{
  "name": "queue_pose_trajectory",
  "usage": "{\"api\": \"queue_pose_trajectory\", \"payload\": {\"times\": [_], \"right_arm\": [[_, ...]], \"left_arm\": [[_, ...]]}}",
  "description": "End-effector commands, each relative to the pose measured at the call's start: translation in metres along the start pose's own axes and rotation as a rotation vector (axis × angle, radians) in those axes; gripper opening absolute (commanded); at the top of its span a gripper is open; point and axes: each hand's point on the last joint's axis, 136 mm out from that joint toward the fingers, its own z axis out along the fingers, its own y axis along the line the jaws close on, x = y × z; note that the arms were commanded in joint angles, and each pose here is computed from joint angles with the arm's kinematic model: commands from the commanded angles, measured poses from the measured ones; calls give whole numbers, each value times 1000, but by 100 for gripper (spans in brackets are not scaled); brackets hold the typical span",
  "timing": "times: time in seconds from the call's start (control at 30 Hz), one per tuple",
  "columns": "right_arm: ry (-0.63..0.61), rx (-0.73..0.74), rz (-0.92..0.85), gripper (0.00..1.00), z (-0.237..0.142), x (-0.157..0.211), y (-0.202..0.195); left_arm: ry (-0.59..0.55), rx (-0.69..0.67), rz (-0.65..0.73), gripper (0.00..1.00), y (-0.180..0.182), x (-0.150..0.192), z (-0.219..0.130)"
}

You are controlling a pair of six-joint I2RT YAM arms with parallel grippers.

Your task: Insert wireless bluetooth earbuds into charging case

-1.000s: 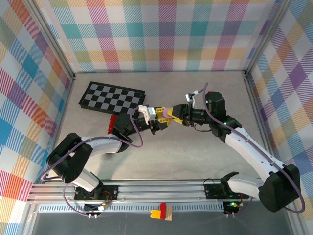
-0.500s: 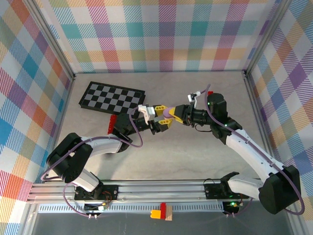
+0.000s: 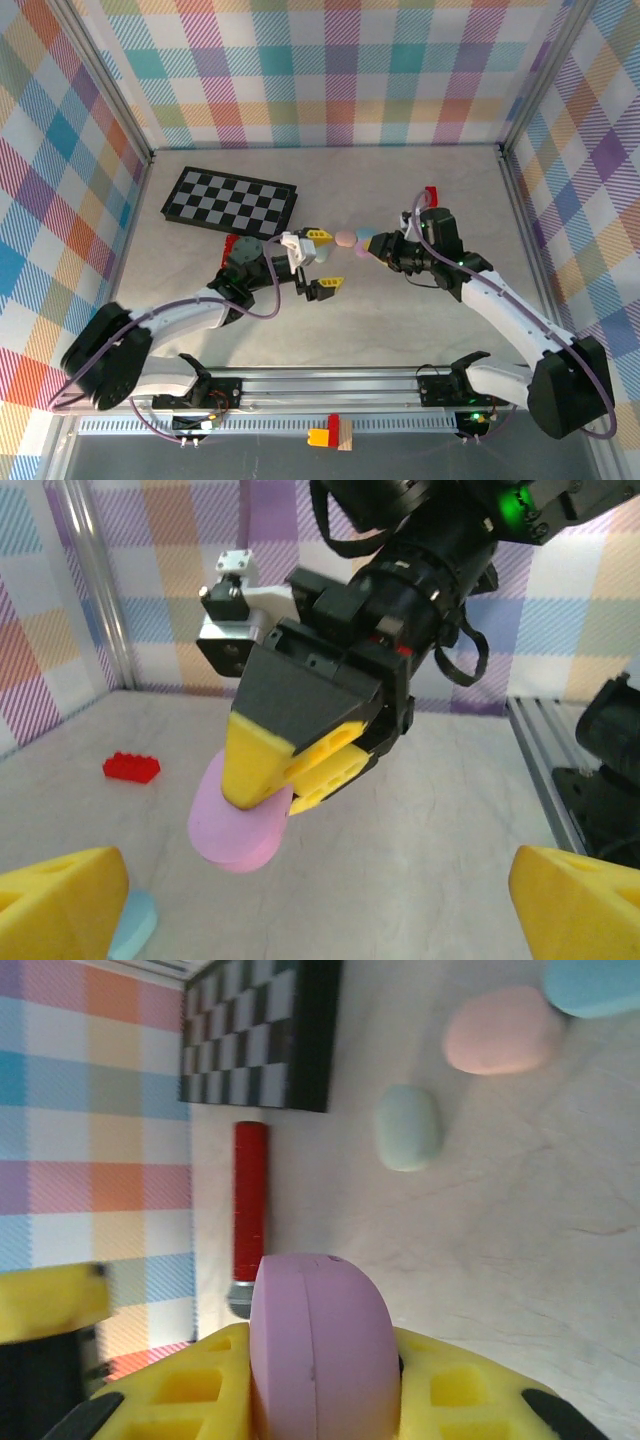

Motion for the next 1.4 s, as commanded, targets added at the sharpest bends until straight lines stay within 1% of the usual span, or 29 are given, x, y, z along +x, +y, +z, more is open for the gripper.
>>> {"api": "queue_pose_trajectory", "payload": {"times": [0.0,0.13,0.3,0.4,0.5,0.63,0.73,0.83,0.97,1.0,1.07,1.1,1.17,1.2,1.27,1.37], "right_arm": [[-2,37,-8,13,12,0,-21],[41,37,45,14,33,7,-41],[100,54,108,13,58,19,-68],[121,89,125,14,67,24,-84],[137,126,132,14,73,28,-98],[155,165,131,19,77,33,-112],[159,186,133,28,78,35,-118],[141,232,122,44,73,31,-122],[66,327,62,69,53,14,-122],[46,355,45,76,47,9,-121],[-6,420,4,85,31,-2,-122],[-42,452,-34,91,22,-10,-121],[-107,510,-105,98,2,-24,-118],[-149,541,-146,99,-9,-33,-116],[-226,576,-243,100,-29,-51,-108],[-357,633,-431,100,-56,-79,-96]], "left_arm": [[202,23,10,98,-12,38,-13],[236,-11,-3,100,-13,47,-22],[323,-24,-29,100,-13,66,-27],[364,-30,-37,100,-13,74,-30],[374,-30,-37,100,-13,78,-30],[398,-20,-51,100,-12,82,-28],[398,-18,-57,100,-12,82,-27],[413,-48,-56,100,-6,82,-28],[464,-156,-77,100,15,87,-37],[464,-199,-84,100,24,86,-41],[447,-275,-87,100,38,81,-49],[438,-331,-83,100,48,79,-55],[423,-430,-74,100,64,73,-69],[424,-492,-74,100,74,73,-78],[416,-620,-72,100,91,69,-96],[420,-833,-71,100,117,70,-133]]}}
